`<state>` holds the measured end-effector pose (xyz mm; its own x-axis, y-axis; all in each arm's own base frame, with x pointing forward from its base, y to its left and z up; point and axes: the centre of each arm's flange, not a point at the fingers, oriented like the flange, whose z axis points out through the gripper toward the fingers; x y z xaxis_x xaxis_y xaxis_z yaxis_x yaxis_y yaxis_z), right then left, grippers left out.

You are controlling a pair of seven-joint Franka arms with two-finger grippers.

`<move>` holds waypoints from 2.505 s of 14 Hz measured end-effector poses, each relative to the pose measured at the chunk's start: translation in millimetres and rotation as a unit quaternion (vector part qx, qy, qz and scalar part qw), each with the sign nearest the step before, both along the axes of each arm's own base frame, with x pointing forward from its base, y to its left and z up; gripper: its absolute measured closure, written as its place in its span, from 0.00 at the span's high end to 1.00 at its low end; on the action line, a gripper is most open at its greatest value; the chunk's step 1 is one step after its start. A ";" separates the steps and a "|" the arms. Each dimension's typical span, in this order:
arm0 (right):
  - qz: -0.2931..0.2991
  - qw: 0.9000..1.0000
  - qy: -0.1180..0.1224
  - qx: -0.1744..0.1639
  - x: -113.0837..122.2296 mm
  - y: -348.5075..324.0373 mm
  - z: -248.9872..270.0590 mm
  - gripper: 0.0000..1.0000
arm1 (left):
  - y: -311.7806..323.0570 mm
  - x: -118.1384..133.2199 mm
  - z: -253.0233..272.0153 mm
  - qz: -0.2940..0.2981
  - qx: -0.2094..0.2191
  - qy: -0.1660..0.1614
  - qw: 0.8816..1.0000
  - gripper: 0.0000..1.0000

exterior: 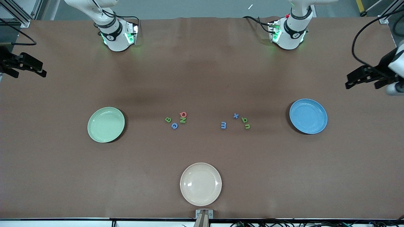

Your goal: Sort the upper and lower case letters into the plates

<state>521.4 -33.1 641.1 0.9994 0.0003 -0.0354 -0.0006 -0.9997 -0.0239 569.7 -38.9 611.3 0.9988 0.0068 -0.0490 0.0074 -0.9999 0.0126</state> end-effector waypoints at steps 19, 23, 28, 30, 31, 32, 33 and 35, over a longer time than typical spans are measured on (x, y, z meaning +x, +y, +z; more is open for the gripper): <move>-0.186 0.978 0.097 -0.005 72.2 62.1 -131.8 1.00 | -239.6 17.6 -344.7 0.112 0.005 0.016 0.994 1.00; -0.269 0.958 0.097 0.000 70.5 93.6 -170.1 1.00 | -244.7 20.8 -388.9 0.116 0.001 -0.004 0.993 1.00; -0.354 0.933 0.060 -0.008 51.1 213.9 -213.7 1.00 | -247.1 13.3 -418.7 0.124 0.002 -0.020 0.992 0.93; -0.368 0.928 0.052 -0.009 47.3 240.5 -243.0 1.00 | -251.6 10.2 -425.0 0.125 0.002 -0.019 0.992 0.89; -0.371 0.927 0.051 -0.011 45.3 251.2 -263.2 1.00 | -253.5 8.8 -427.4 0.125 0.002 -0.018 0.992 0.89; -0.376 0.925 0.050 -0.015 42.4 261.3 -285.0 1.00 | -254.6 7.8 -429.0 0.125 0.002 -0.017 0.992 0.82; -0.379 0.924 0.048 -0.017 39.1 270.2 -305.4 1.00 | -254.8 7.4 -430.1 0.125 0.002 -0.017 0.992 0.82; -0.373 0.927 0.040 -0.016 33.8 286.8 -341.4 0.99 | -256.3 5.3 -432.5 0.119 0.005 -0.017 0.993 0.66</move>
<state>555.2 253.7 299.7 0.7154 -0.6919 -0.0979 -0.6922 -0.7208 0.0363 575.0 -295.2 178.7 0.9699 0.2432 -0.0144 0.2433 -0.9699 0.0061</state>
